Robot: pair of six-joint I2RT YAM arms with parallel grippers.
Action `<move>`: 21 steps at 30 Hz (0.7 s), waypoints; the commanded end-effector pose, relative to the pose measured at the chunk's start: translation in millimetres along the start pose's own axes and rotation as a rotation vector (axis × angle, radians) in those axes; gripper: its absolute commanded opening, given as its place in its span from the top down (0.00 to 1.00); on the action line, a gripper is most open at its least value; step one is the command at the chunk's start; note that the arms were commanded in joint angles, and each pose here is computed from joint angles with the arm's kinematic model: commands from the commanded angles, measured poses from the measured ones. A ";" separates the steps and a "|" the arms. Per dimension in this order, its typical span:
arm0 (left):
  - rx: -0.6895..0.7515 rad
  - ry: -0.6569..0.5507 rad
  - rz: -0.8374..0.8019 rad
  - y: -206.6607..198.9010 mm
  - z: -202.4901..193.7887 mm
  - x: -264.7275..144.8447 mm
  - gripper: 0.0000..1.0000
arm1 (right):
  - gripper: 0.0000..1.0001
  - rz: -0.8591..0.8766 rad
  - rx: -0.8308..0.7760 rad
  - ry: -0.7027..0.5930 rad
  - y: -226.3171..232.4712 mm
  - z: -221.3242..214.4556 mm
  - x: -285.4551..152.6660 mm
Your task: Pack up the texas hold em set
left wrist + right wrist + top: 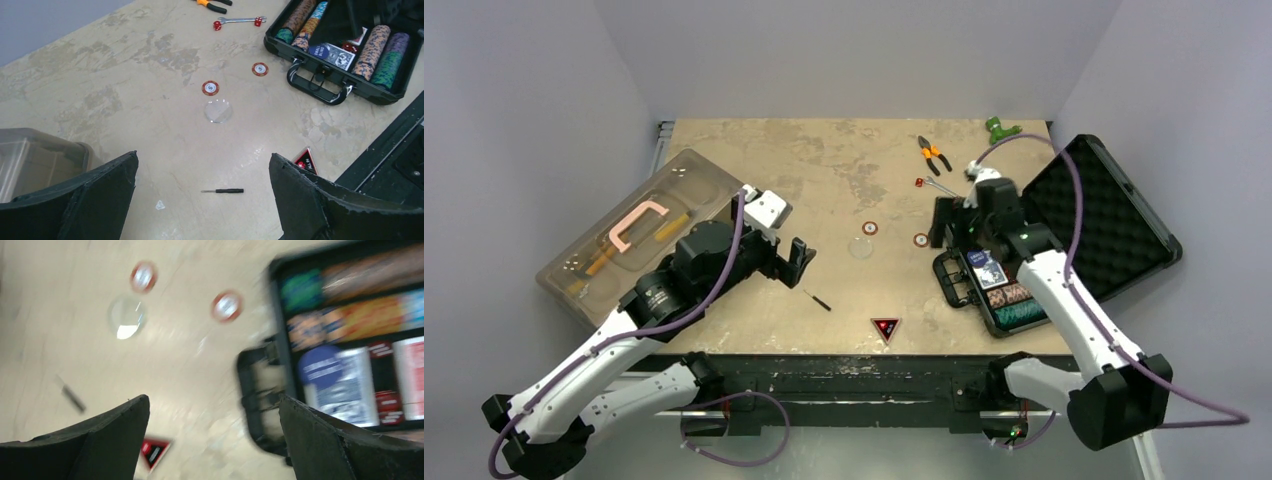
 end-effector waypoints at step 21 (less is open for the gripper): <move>-0.057 -0.143 -0.055 -23.6 61.5 18.7 0.02 | 0.01 0.117 -0.376 0.391 172.5 -170.0 4.7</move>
Point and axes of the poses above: each gripper's point midway between its finger pads, its own x axis out along the fingers, its own y axis along the line the jaws close on, z = x × y, the point moved 2 cm from there along -x, back along the fingers, and after that the axes turned 13 degrees about -x, right-handed, at the moved point
